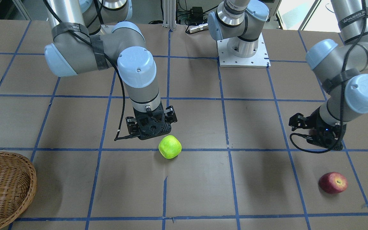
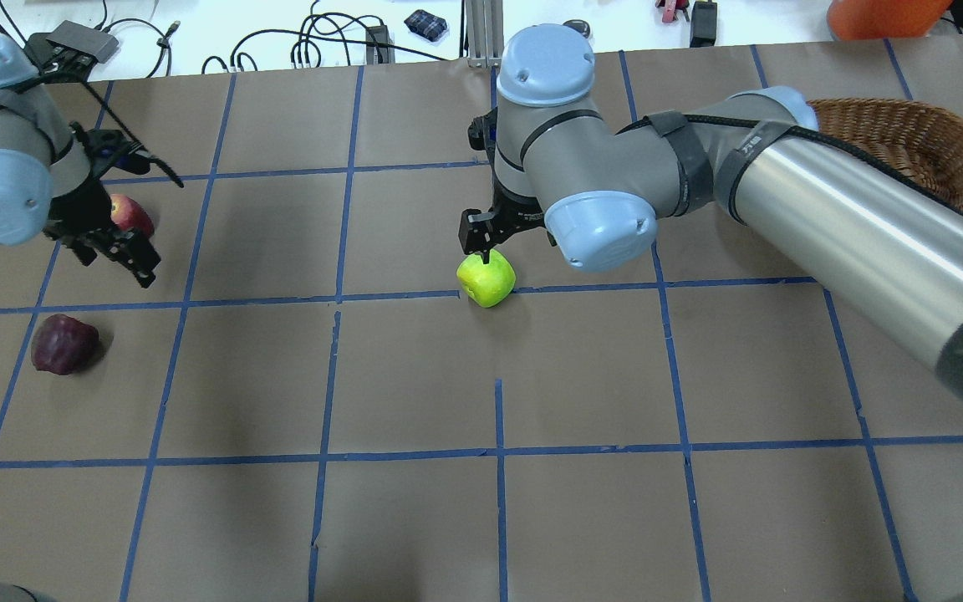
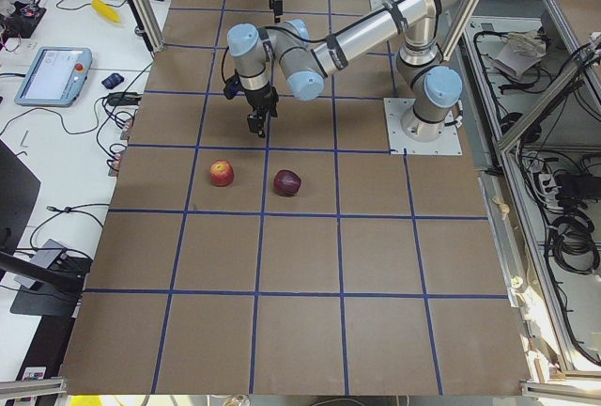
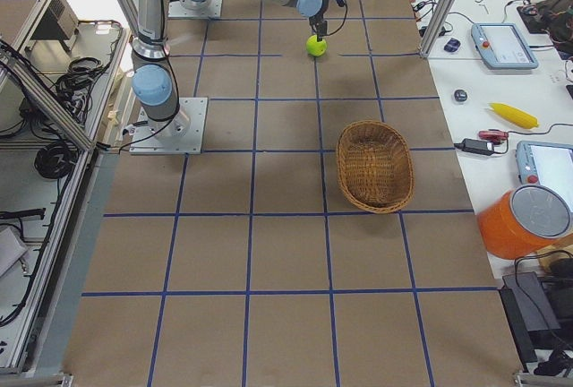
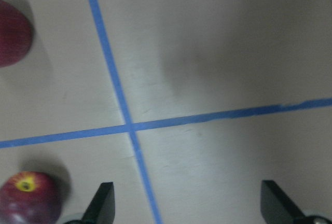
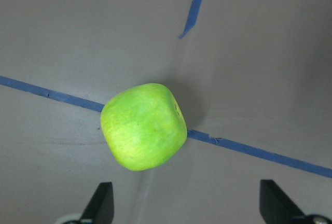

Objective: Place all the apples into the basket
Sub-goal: 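Release the green apple at center with left gripper while right gripper reaches it, then grasp the green apple with right gripper while left gripper grasps dark red apple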

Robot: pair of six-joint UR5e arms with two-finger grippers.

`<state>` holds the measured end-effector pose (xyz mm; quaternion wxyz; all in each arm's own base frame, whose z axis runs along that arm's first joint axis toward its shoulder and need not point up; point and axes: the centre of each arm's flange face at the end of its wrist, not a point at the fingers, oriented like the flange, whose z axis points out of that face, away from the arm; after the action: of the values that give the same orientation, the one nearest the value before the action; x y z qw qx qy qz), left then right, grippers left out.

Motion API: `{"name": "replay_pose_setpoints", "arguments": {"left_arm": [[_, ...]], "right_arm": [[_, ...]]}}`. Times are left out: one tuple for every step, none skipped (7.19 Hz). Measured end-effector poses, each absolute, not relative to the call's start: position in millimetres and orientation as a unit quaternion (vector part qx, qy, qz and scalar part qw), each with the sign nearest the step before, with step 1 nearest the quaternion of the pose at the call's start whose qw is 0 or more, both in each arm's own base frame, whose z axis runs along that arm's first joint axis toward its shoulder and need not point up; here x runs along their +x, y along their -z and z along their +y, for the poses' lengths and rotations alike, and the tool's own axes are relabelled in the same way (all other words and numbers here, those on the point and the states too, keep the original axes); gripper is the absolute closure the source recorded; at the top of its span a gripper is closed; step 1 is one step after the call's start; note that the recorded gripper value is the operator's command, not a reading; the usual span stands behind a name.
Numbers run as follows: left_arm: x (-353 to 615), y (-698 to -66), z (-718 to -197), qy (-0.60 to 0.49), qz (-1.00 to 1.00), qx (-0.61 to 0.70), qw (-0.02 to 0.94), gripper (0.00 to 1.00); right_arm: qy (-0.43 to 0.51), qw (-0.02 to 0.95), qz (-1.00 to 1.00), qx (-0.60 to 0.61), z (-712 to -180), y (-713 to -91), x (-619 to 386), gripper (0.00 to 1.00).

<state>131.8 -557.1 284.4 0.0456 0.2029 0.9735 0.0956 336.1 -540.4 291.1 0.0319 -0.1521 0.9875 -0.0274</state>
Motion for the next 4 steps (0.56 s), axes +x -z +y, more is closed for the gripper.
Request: {"name": "replay_pose_setpoints", "arguments": {"left_arm": [[175,-274,-546,-0.098,0.966,0.235,0.036,0.0],[202,-265,-538,-0.099,0.959,0.265,0.03,0.0],[215,-253,-532,-0.104,0.953,0.284,0.024,0.0],[221,-238,-528,-0.107,0.948,0.297,0.021,0.0]], "right_arm": [[0.025,0.031,0.984,-0.175,-540,-277,346,0.0],[0.022,0.031,0.981,-0.191,-540,-264,352,0.0],[0.017,0.034,0.979,-0.2,-540,-252,356,0.0],[0.012,0.043,0.978,-0.204,-542,-240,361,0.0]]}}
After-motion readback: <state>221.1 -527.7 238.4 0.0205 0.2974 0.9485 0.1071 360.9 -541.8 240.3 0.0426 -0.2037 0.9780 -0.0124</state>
